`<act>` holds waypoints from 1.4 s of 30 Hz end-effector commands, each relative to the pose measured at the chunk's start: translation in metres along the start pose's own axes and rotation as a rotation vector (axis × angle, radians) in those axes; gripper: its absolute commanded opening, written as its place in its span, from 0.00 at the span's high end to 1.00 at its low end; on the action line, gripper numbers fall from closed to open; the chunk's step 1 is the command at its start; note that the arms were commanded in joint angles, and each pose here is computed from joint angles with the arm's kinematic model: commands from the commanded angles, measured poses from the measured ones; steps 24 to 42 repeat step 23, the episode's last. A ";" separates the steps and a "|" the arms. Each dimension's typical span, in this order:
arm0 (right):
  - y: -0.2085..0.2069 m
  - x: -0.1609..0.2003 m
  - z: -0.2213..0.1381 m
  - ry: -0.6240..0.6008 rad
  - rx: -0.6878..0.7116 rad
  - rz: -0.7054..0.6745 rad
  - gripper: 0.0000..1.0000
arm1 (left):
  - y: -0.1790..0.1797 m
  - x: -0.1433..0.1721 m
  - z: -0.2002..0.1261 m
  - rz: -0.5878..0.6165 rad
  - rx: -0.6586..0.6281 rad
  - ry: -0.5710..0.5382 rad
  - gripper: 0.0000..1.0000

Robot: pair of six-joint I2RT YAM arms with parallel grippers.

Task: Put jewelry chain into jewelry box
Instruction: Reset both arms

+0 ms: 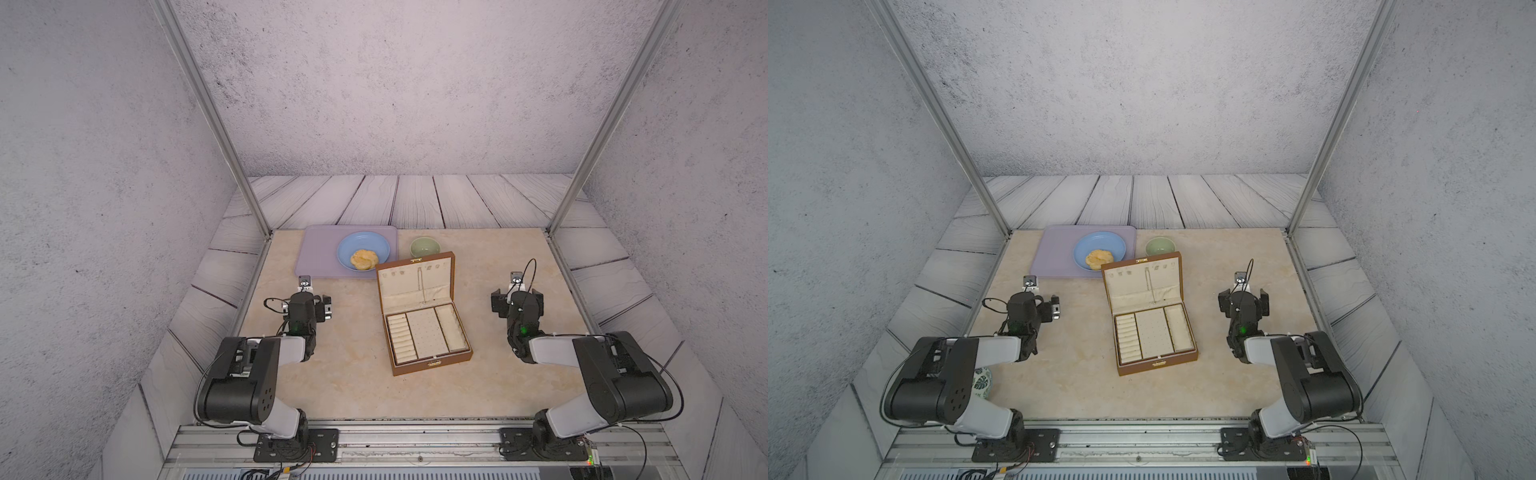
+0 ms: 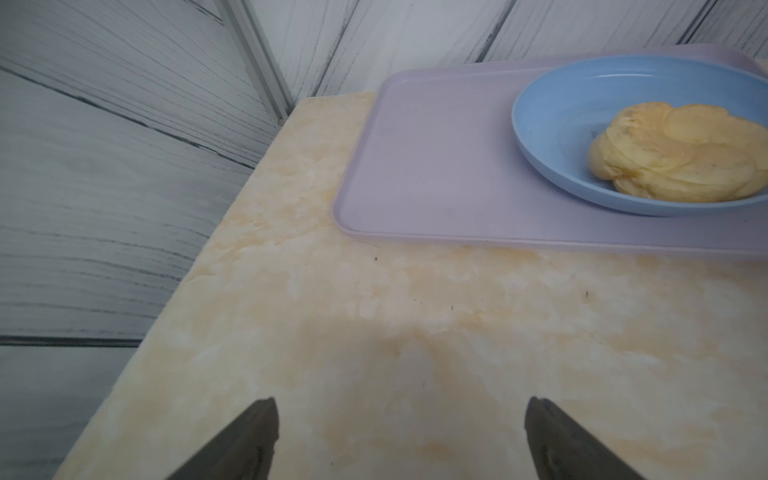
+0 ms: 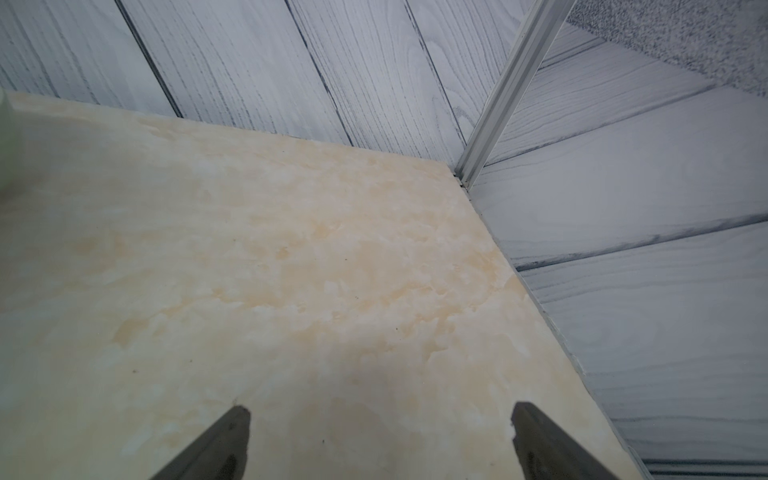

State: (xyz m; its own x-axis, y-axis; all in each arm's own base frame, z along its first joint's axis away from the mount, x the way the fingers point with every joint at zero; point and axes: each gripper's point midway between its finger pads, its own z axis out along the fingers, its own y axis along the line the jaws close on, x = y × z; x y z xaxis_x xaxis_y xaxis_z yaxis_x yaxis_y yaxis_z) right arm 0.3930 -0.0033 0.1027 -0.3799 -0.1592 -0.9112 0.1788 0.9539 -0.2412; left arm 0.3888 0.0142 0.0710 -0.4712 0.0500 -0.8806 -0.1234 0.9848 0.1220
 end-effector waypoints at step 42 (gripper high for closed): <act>-0.001 0.008 0.011 -0.016 -0.093 0.112 0.01 | 0.002 -0.031 0.004 -0.038 0.073 -0.078 0.02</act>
